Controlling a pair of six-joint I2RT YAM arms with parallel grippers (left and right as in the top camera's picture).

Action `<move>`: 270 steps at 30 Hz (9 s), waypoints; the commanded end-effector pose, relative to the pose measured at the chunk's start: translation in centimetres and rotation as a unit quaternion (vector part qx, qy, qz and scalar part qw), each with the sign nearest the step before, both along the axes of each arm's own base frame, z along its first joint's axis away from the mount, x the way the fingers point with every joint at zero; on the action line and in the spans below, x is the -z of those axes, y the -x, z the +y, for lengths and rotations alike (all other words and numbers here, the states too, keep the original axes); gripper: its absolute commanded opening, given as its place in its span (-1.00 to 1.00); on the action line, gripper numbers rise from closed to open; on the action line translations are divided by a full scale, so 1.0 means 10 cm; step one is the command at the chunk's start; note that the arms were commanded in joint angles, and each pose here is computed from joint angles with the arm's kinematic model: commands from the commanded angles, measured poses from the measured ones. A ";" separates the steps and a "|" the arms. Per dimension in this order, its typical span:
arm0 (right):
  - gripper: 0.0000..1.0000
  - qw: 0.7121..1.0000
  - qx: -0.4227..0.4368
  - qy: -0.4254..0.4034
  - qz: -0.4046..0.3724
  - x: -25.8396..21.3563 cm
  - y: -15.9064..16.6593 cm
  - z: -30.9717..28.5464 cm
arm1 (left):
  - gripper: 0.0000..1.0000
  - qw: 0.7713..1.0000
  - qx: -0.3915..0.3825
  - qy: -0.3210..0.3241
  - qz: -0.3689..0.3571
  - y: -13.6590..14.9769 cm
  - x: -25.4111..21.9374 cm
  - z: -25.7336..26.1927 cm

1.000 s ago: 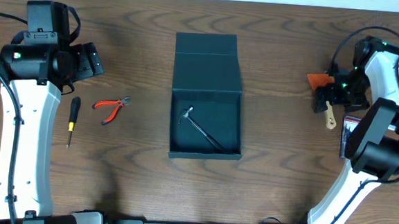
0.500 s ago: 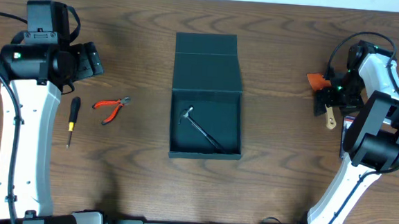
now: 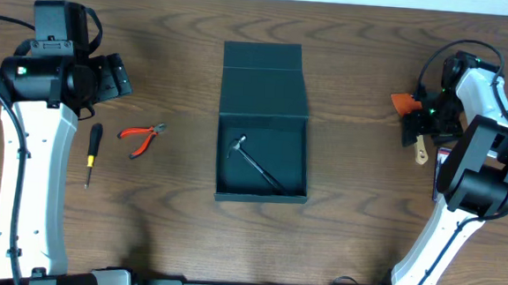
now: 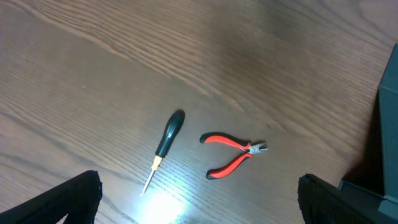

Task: Pack container
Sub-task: 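Move the right gripper down onto the orange scraper handle and close, then lift the orange scraper with the right gripper and carry it over the box, then lower the scraper into the box and open the right gripper, then withdraw the right gripper and move it to the screwdriver set case, then lower the right gripper onto the screwdriver set case and close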

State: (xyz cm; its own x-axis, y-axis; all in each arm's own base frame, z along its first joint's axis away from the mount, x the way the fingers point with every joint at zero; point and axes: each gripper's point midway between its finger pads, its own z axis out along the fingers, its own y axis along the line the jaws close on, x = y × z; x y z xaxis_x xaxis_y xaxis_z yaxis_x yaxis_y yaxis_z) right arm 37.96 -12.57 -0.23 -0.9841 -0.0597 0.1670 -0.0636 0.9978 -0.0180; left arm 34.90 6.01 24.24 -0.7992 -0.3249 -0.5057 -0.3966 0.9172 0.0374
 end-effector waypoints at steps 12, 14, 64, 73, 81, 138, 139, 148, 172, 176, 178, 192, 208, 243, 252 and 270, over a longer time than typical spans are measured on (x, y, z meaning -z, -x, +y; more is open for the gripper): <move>-0.31 0.999 0.009 -0.018 0.030 0.36 0.19 0.20 | 0.97 1.000 -0.001 -0.007 0.009 0.00 0.05 0.04; -0.45 0.999 0.010 -0.020 0.036 0.40 0.24 0.21 | 0.97 1.000 -0.001 -0.007 0.009 0.00 0.05 0.04; -0.92 0.822 -0.538 -0.125 -0.139 -1.95 0.75 3.20 | 0.97 0.999 0.005 -0.002 0.032 0.10 0.10 0.01; -0.97 0.821 -0.543 -0.128 -0.117 -1.56 0.85 3.31 | 0.97 0.999 0.005 -0.002 0.032 0.10 0.10 0.01; -0.97 0.823 -0.540 -0.131 -0.116 -1.11 0.94 3.45 | 0.97 0.999 0.005 -0.002 0.032 0.10 0.10 0.01; -0.96 0.861 -0.480 -0.121 -0.117 -0.53 0.62 3.24 | 0.97 0.999 0.012 -0.005 0.036 0.10 0.10 0.01; -0.91 0.861 -0.480 -0.122 -0.117 -0.53 0.62 3.24 | 0.97 0.999 0.012 -0.005 0.036 0.10 0.10 0.01; 0.69 0.861 -0.481 -0.121 -0.115 -0.53 0.63 3.24 | 0.97 0.999 0.012 -0.005 0.036 0.10 0.10 0.01; 0.97 0.954 0.113 0.049 -0.274 -2.65 0.30 0.73 | 0.97 0.999 0.012 -0.005 0.036 0.11 0.10 0.01; 0.99 0.949 0.214 0.074 -0.221 -2.55 0.68 0.08 | 0.97 0.999 0.012 -0.005 0.036 0.10 0.10 0.01; 0.98 0.943 0.254 0.081 -0.200 -2.48 0.84 -0.16 | 0.97 0.999 0.012 -0.005 0.036 0.11 0.10 0.01; 0.99 0.962 0.224 0.082 -0.130 -1.30 1.16 -0.64 | 0.96 0.999 0.011 -0.005 0.038 0.11 0.11 0.01; 0.99 0.973 0.146 0.072 -0.165 -0.58 1.01 -0.64 | 0.96 1.000 0.012 -0.006 0.019 0.03 0.07 0.02; 0.98 0.983 0.106 0.007 -0.149 0.02 0.82 -0.55 | 0.97 1.000 0.011 -0.006 0.027 0.06 0.08 0.01; 0.99 0.985 0.112 0.001 -0.135 0.11 0.86 -0.53 | 0.97 0.999 0.012 -0.005 0.032 0.09 0.10 0.01; 0.85 0.986 0.121 -0.006 -0.110 0.16 0.96 -0.49 | 0.97 0.999 0.012 -0.005 0.034 0.10 0.10 0.01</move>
State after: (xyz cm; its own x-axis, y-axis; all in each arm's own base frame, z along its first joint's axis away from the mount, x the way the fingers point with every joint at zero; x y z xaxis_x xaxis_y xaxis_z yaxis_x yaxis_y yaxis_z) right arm 29.41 -17.71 -0.52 -0.9808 0.1641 -0.1055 0.1658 0.9861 -0.0072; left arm 34.05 5.88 23.78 -0.8281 -0.3052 -0.4703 -0.3742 0.9255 0.0582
